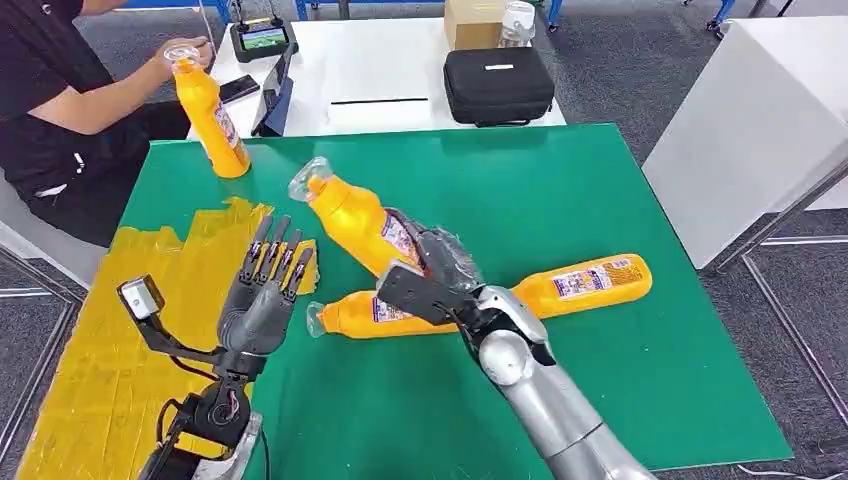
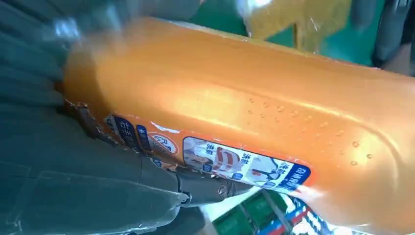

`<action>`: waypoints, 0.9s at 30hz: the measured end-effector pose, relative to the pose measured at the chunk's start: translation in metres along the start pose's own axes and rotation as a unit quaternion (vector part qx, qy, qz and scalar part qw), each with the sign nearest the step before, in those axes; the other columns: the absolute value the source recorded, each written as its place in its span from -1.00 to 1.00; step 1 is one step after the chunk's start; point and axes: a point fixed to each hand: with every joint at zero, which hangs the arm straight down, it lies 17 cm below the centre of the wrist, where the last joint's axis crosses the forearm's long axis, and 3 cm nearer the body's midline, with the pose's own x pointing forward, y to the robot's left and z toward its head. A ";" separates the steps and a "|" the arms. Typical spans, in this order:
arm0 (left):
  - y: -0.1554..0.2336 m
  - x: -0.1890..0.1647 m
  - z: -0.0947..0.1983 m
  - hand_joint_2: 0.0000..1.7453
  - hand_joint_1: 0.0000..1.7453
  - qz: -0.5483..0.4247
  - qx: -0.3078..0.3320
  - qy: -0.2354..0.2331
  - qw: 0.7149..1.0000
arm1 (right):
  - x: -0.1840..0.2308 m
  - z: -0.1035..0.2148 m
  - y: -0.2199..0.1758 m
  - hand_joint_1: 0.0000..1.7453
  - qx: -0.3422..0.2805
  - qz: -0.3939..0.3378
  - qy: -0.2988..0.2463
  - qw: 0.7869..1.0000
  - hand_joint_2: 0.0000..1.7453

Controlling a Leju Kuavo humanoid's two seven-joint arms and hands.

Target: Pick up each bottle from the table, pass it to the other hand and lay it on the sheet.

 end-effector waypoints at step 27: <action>0.029 0.007 -0.016 1.00 -1.00 -0.037 0.044 -0.010 0.998 | 0.033 -0.002 0.089 1.00 0.098 0.129 -0.009 0.987 1.00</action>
